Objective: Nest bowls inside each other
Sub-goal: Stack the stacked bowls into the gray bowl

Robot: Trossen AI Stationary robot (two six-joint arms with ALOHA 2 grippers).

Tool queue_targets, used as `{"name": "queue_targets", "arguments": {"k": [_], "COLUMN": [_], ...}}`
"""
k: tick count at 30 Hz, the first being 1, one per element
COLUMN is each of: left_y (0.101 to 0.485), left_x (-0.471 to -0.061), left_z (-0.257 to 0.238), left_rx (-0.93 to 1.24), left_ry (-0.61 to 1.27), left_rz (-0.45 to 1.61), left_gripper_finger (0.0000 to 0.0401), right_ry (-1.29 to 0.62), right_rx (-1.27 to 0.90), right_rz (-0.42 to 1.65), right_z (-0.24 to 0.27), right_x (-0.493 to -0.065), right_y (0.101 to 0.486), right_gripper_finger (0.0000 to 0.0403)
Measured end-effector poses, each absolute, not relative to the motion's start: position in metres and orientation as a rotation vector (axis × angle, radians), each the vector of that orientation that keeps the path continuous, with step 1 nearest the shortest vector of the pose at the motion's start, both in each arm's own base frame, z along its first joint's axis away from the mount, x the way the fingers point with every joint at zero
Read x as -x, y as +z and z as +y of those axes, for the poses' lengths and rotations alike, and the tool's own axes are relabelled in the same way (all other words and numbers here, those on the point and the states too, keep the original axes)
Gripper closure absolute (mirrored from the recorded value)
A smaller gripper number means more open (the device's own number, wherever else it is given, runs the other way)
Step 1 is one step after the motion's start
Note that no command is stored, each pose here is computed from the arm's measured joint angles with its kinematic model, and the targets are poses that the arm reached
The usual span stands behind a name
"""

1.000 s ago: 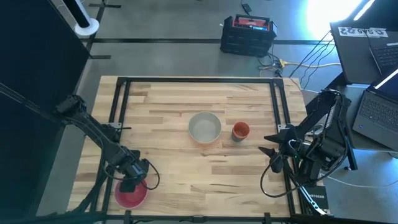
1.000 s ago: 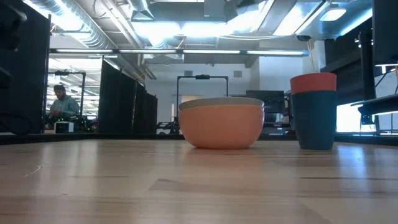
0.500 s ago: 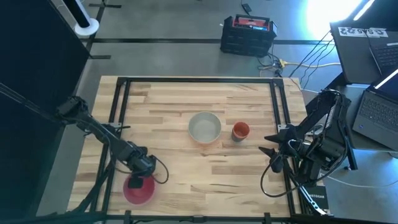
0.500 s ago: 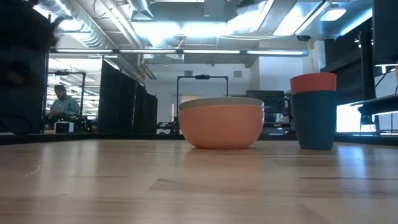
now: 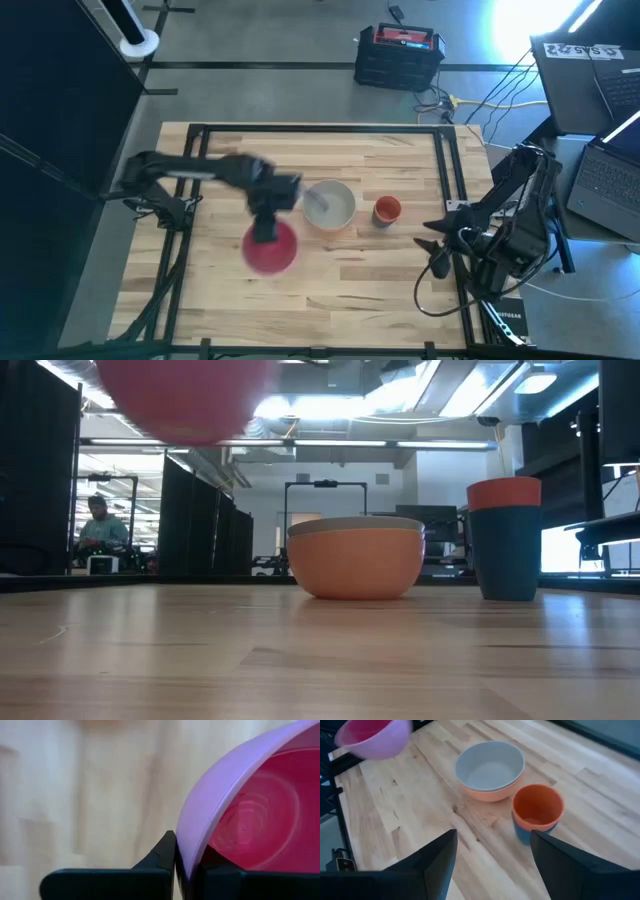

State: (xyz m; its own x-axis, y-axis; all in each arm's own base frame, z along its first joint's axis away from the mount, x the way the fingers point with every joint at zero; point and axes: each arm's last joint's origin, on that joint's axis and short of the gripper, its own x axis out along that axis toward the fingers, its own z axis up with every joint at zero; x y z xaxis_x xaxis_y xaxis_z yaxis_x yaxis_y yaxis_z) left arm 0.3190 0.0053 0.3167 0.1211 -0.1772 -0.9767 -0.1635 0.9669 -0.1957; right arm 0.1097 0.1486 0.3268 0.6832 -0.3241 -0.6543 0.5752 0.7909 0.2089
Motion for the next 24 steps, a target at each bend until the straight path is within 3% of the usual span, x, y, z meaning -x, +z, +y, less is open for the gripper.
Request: {"name": "queue_targets", "arguments": {"k": [13, 24], "left_y": [0.294, 0.229], "left_x": [-0.430, -0.452], "left_z": [0.139, 0.138], "left_rx": [0.234, 0.204], "left_ry": [0.111, 0.028], "left_rz": [1.268, 1.428], "left_gripper_finger": [0.0401, 0.0401], "right_ry": [-0.492, -0.499], "right_rx": [-0.563, -0.594], "right_rz": [0.606, 0.635], "right_z": [0.163, 0.163], "right_x": [-0.118, -0.117], "right_y": [0.283, 0.283], "right_gripper_finger": [0.0166, 0.0166]}}
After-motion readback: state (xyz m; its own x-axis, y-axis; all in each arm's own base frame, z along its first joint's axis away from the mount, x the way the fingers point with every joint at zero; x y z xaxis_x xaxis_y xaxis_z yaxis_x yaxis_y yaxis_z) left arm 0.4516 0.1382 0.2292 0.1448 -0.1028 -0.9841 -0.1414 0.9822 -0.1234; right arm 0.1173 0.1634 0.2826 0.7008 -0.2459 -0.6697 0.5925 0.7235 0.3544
